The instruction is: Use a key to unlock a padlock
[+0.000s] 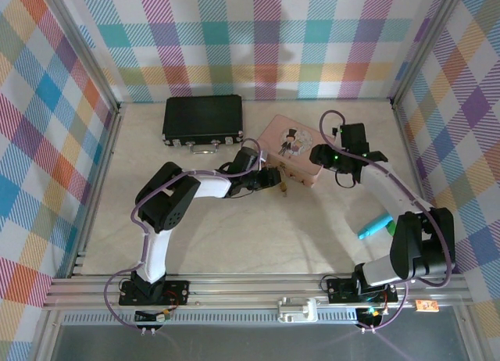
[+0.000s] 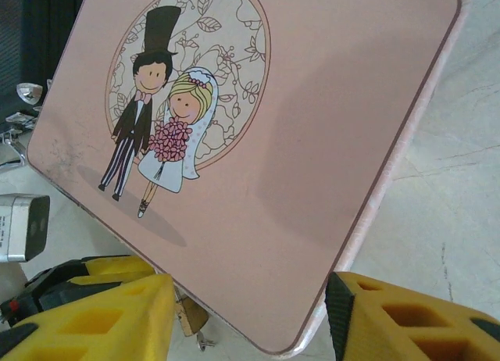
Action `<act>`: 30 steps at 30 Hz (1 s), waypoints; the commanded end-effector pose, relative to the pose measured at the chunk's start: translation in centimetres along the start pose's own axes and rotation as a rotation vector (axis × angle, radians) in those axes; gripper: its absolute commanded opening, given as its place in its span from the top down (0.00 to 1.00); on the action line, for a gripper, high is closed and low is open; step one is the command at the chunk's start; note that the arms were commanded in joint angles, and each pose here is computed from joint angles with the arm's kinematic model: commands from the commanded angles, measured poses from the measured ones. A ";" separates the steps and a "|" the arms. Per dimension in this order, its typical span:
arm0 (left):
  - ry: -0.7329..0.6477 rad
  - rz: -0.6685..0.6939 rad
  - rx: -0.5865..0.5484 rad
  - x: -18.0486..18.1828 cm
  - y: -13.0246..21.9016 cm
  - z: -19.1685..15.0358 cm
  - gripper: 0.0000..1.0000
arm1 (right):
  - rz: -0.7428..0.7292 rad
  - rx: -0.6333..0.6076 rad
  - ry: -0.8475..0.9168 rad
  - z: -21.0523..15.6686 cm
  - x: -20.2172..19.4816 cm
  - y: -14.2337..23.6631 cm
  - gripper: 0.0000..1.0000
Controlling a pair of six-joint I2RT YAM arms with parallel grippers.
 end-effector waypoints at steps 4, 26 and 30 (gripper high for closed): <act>0.010 -0.040 0.009 -0.5 -1.1 0.2 0.56 | 0.015 -0.006 -0.015 0.0 -0.2 -0.5 0.46; 0.076 -0.079 -0.028 0.8 -2.2 -0.4 0.58 | 0.027 -0.030 0.004 -0.2 -0.3 0.4 0.46; -0.003 0.081 0.003 1.0 -0.3 -1.7 0.49 | 0.048 -0.044 0.014 -0.2 0.0 0.9 0.46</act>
Point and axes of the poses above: each hand's point on the last joint's axis, 136 mm out from that joint toward the fingers, its own y axis back along the fingers, its own x axis along the line the jaws close on, z = x × y, the point moved 9 cm from there along y, back along the fingers, and after that the axes turned 7 degrees about y, right-handed, at the moved point
